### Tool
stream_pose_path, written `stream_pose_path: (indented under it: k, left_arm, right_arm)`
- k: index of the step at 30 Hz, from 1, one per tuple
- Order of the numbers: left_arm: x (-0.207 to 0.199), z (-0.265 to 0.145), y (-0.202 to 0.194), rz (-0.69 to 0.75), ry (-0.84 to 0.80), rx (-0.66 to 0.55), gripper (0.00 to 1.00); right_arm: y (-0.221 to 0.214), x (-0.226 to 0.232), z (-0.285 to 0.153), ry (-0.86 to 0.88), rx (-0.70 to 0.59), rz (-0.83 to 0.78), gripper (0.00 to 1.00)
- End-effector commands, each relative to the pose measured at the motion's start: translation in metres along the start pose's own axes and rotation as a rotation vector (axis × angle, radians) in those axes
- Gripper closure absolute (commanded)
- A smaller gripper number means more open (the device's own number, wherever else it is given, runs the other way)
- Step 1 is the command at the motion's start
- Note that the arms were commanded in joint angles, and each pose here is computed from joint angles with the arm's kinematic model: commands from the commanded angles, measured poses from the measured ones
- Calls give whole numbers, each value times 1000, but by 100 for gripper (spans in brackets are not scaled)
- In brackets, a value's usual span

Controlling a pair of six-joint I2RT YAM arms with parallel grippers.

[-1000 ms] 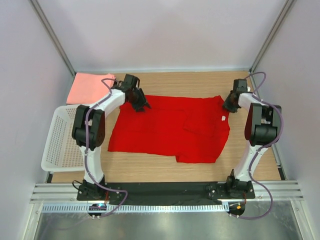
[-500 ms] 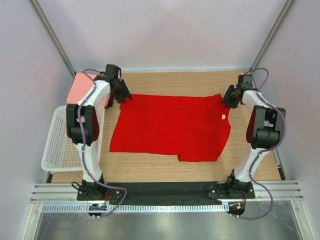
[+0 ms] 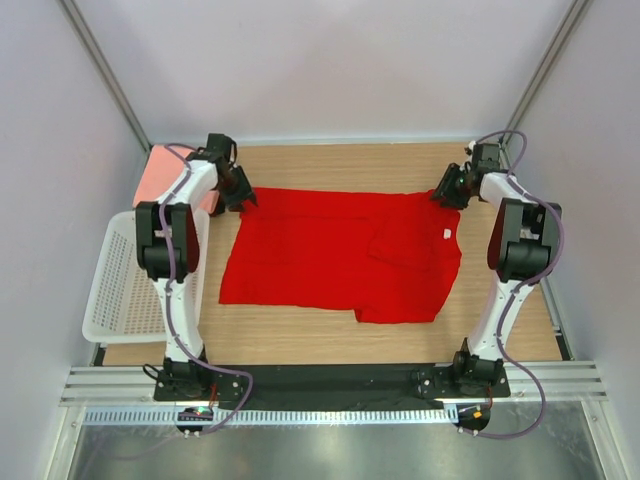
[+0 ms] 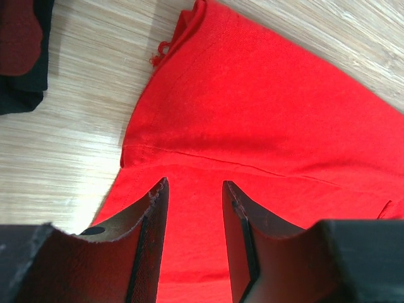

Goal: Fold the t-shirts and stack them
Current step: Fold the tshirt

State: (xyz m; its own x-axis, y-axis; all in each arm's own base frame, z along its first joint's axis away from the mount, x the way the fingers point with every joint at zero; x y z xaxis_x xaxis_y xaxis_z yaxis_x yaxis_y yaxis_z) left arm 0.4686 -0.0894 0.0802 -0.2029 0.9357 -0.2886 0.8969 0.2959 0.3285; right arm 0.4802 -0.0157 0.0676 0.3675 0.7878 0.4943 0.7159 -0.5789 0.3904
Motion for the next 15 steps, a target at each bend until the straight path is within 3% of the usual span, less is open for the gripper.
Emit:
stream_pose_path:
  k: [1,7,10,15]
  left_arm:
    - [-11,-2,14,32,-44,-36,59]
    - [-12,13,16,32,-60,-26,60]
    - [-13,19,15,35,-79,-22,60]
    - [-9,35,10,46,-85,-13,59]
  right_arm:
    - [7,11,2,50,4,-31,54]
    - [5,8,5,44,5,-34,54]
    - [4,10,5,58,10,-28,62]
    - [0,12,-2,66,7,-6,98]
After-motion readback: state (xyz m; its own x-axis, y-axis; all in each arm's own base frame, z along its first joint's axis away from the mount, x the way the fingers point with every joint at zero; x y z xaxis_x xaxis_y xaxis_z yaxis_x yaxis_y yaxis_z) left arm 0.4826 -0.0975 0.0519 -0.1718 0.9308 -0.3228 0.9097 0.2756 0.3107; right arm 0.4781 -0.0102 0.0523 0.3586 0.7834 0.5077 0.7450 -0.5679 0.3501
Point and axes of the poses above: each gripper's point midway between its finger pads, its own z axis out along the fingers, its own x axis along the line the jaws close on, y = z × x, the point moved 2 cm from there along -z, back along the fingers, and after that the axes turned 10 degrees about z, right-handed, at the moved point
